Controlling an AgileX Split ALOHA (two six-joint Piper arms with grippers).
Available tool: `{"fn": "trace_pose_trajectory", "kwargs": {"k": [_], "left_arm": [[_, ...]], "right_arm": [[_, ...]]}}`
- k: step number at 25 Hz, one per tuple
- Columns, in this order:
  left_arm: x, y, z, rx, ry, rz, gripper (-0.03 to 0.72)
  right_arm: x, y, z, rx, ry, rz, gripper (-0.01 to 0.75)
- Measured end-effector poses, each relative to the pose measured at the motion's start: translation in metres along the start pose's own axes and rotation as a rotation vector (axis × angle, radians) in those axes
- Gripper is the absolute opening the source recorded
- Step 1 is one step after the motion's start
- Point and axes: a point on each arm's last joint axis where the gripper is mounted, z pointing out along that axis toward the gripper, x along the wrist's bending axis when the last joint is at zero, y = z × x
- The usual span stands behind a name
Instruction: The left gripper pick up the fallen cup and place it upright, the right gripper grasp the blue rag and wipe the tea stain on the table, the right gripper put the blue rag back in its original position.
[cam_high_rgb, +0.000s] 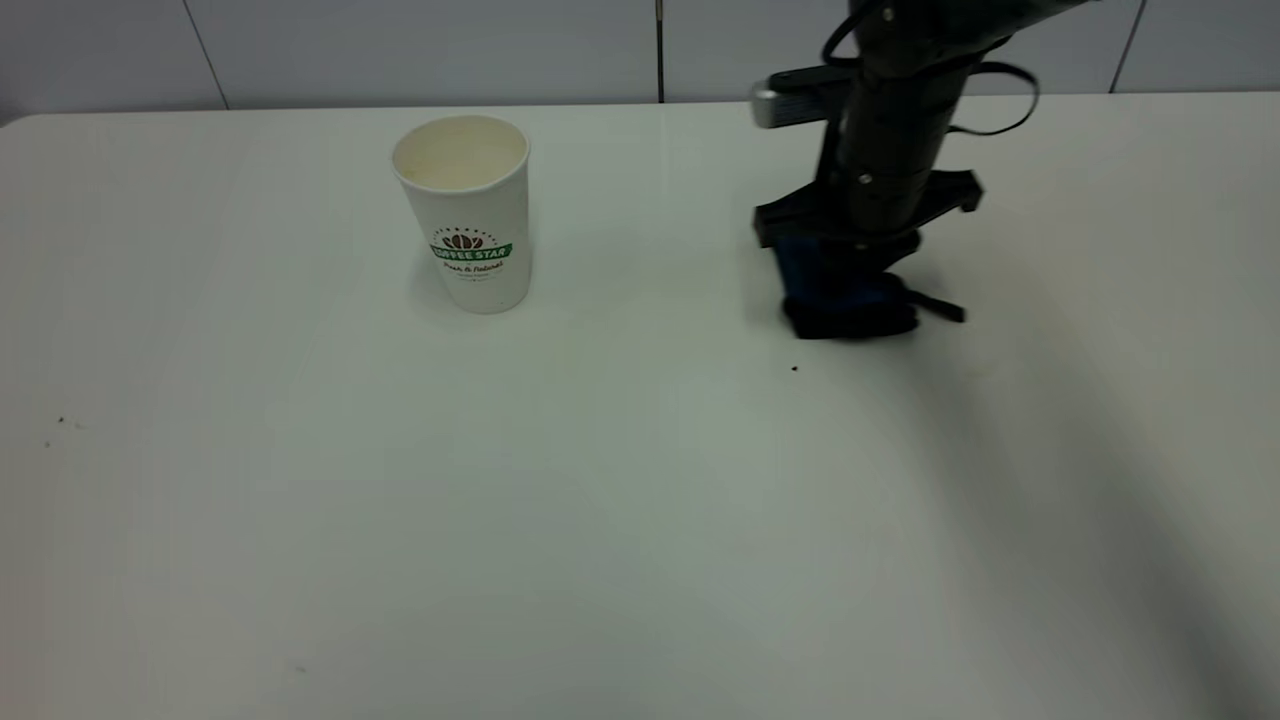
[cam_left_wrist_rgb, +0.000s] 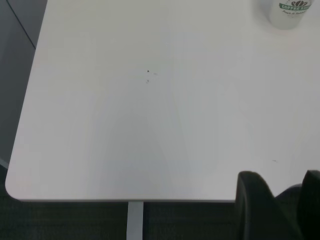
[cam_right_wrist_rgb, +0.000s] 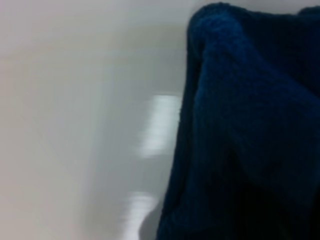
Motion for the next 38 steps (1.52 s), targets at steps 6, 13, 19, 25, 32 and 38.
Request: {"fn": "trace_pose_trajectory", "kwargs": {"k": [6,13,19,25,32,38], "left_arm": [[0.000,0.000,0.000,-0.001,0.000,0.000,0.241],[0.000,0.000,0.000,-0.002,0.000,0.000,0.241],[0.000,0.000,0.000,-0.003,0.000,0.000,0.241],[0.000,0.000,0.000,-0.003,0.000,0.000,0.241],[0.000,0.000,0.000,-0.003,0.000,0.000,0.241],[0.000,0.000,0.000,-0.003,0.000,0.000,0.241]], "right_arm": [[-0.068,-0.002,0.000,0.136,-0.218,0.013,0.388],[-0.088,-0.004,-0.004,0.188,-0.205,-0.019,0.668],[-0.084,0.010,-0.039,0.163,-0.152,-0.003,0.728],[-0.084,0.024,-0.114,0.188,-0.109,-0.048,0.728],[-0.085,0.028,-0.198,0.146,-0.080,-0.060,0.727],[-0.082,-0.013,-0.264,0.138,0.002,-0.033,0.724]]}}
